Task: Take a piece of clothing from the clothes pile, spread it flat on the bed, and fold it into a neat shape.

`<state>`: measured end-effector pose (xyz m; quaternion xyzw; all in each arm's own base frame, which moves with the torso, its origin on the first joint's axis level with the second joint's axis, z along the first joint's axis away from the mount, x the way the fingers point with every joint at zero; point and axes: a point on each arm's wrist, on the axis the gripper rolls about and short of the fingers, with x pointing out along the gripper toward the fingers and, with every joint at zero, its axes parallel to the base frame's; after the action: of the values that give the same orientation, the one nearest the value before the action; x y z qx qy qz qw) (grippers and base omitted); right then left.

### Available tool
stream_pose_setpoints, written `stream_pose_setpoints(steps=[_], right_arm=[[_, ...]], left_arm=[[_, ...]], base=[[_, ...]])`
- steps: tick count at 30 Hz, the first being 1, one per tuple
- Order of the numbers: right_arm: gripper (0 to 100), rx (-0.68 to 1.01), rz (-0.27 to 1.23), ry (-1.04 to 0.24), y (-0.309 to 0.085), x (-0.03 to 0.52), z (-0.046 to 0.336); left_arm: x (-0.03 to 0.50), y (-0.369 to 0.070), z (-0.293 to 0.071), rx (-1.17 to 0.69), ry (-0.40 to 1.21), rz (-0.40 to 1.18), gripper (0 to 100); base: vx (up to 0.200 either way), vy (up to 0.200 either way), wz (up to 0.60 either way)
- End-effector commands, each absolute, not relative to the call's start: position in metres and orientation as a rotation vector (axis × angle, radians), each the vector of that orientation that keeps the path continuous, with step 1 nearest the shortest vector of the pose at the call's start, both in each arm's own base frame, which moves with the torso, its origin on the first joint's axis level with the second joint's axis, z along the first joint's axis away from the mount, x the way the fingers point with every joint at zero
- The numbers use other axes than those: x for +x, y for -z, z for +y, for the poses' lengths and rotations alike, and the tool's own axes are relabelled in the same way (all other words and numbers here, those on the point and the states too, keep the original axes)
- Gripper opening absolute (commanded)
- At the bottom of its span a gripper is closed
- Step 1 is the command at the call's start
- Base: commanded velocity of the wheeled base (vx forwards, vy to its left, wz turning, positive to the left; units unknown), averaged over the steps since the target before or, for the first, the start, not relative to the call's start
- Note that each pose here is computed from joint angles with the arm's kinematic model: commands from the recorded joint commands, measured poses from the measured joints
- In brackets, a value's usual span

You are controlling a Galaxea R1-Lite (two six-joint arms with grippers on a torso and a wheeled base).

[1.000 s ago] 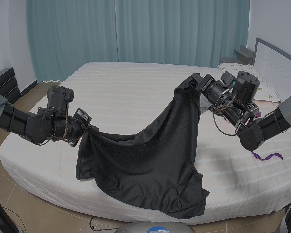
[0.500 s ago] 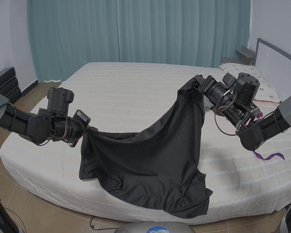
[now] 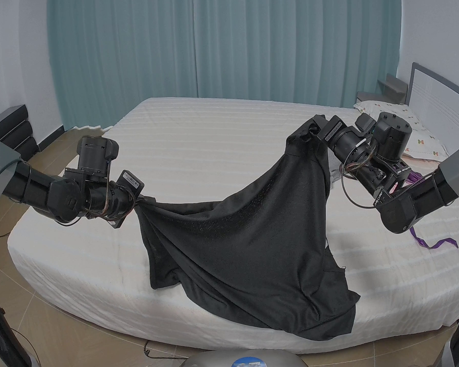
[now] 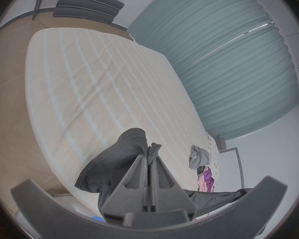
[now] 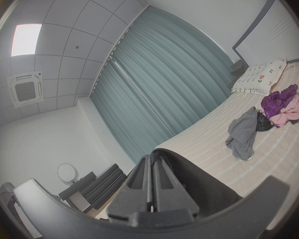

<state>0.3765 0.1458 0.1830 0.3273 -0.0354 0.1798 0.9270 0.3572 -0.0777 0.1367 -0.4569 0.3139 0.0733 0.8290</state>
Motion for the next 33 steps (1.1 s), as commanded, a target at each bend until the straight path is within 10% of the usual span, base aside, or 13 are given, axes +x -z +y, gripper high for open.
stream_pose_setpoints(steps=[1,31,32,33], right_arm=[[0,0.672,-0.083,-0.356,-0.183,0.382,0.142],[0,0.617,0.022,-0.243,-0.091,0.453,0.139],[100,0.616,0.030,-0.242,-0.085,0.456,0.140],[100,0.615,0.035,-0.240,-0.081,0.458,0.140]], left_arm=[[0.374,-0.124,-0.081,-0.969,-0.166,0.682,0],[0.449,-0.072,-0.104,-0.963,-0.160,0.707,0],[0.454,-0.068,-0.106,-0.963,-0.158,0.707,0],[0.457,-0.065,-0.106,-0.965,-0.159,0.707,0]], base=[[0.000,0.000,0.00],[0.040,-0.040,0.00],[0.000,0.000,0.00],[0.000,0.000,0.00]])
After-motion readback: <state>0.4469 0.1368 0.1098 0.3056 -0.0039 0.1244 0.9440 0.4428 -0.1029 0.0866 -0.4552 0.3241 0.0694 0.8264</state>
